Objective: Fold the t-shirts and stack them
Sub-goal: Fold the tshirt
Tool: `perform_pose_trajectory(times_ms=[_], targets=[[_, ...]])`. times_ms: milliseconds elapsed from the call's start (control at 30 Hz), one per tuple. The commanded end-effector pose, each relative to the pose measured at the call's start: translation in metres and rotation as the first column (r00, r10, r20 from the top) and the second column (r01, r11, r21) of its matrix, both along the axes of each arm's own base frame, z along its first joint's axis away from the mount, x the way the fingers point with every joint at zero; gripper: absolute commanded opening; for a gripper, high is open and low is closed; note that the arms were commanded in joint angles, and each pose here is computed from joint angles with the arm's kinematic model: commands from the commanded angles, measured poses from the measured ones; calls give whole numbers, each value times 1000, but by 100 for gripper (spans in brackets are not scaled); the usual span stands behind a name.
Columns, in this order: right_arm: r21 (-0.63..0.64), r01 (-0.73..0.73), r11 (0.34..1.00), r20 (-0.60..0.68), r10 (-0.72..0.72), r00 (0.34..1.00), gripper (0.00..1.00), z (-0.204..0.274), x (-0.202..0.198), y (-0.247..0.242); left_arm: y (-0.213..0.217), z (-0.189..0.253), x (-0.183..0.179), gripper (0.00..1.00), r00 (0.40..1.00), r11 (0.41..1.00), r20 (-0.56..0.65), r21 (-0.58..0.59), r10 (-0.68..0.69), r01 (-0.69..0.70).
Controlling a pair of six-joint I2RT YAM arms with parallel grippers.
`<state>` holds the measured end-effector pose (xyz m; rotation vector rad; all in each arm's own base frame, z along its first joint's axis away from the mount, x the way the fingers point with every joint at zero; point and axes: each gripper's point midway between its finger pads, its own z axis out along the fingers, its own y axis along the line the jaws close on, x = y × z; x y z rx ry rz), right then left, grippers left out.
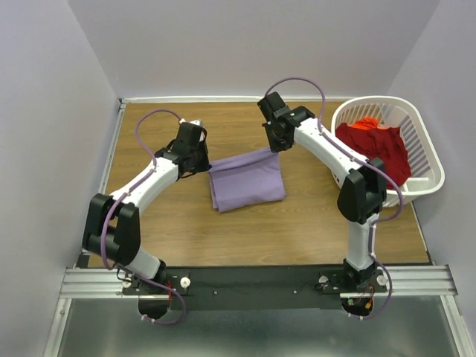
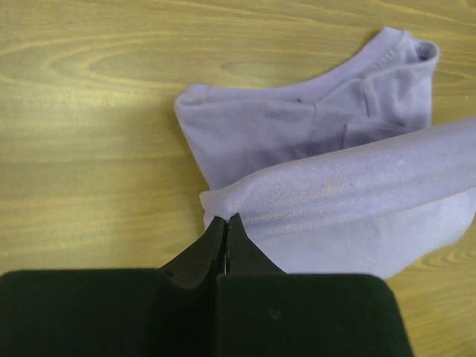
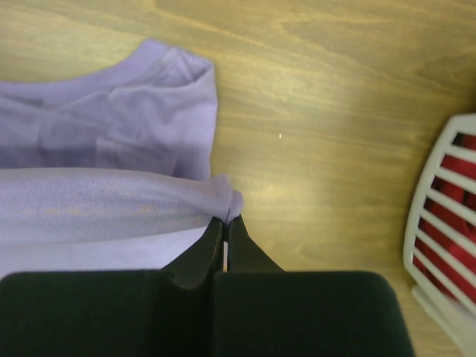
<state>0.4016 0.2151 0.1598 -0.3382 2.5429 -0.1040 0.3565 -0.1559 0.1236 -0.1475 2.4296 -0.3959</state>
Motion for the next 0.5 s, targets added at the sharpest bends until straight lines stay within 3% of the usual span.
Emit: perform_pose_trajectory(times_ms=[0,200,300,400,467], targets=[[-47,-1,999,-9,0,1000,0,-26,31,-18,16,-22,18,0,999,997,-24,69,20,-19],[-58,-2,998,-79,-2,997,1,-78,47,-21,10,-55,30,0,996,998,-91,68,20,-14],[-55,-8,998,-72,4,997,12,-85,49,-18,13,-60,28,2,994,997,-95,65,44,-38],[-37,-9,999,-31,8,999,31,-74,53,-17,20,-53,26,19,994,994,-70,78,83,-77],[-9,-10,1000,28,10,1000,36,-53,58,-14,24,-43,22,29,993,992,-44,69,105,-102]])
